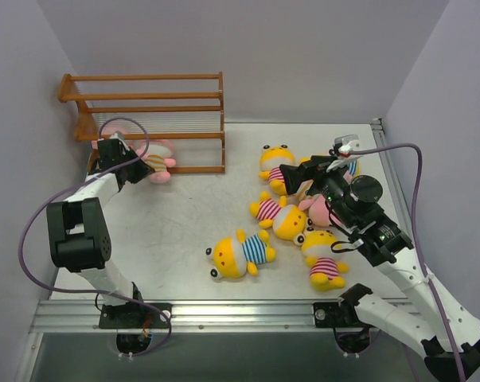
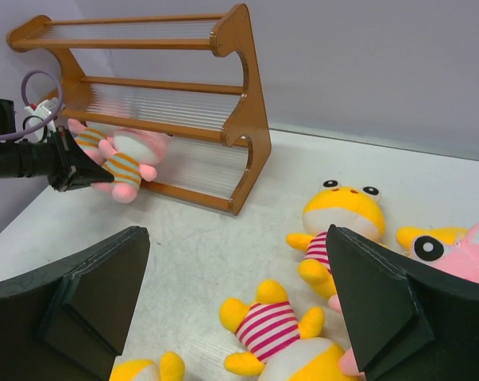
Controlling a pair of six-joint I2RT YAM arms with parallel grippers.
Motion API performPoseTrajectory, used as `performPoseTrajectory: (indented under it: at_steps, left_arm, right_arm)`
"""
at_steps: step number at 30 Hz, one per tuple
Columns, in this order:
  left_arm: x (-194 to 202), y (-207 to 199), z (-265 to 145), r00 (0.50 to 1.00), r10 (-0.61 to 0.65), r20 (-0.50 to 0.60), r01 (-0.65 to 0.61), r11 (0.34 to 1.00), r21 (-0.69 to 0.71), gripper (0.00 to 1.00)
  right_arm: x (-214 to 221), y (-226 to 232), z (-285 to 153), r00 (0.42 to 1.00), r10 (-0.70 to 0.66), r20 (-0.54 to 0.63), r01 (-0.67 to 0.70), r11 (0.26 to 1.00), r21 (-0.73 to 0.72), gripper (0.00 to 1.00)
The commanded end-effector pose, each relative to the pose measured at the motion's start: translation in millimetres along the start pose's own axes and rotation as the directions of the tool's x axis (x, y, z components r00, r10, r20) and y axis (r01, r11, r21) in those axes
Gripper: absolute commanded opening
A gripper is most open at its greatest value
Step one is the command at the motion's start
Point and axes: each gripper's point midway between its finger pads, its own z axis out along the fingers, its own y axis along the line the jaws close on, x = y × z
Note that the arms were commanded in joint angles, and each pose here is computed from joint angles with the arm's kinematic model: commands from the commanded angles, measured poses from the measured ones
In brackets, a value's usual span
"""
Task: Place and organize the stuffed toys onto the shelf
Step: Place the stuffed toy onto shelf
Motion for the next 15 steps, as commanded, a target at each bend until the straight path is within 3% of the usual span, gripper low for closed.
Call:
performPoseTrajectory:
  at_steps: [1, 15]
  left_arm:
    - [-40.9, -19.9, 2.3, 0.991, 0.077, 0.107, -0.083, 0.995, 0.051, 0.02]
    - [-69.2, -20.2, 16.4, 0.975, 0.138, 0.175, -0.153, 0.986, 0.071, 0.03]
  right_arm:
    - [-9.7, -1.2, 3.8, 0.999, -0.004, 0.046, 0.004, 1.0, 0.002, 1.0]
    - [-4.7, -0.6, 8.1, 1.0, -0.006, 0.03, 0.006, 1.0, -0.002, 1.0]
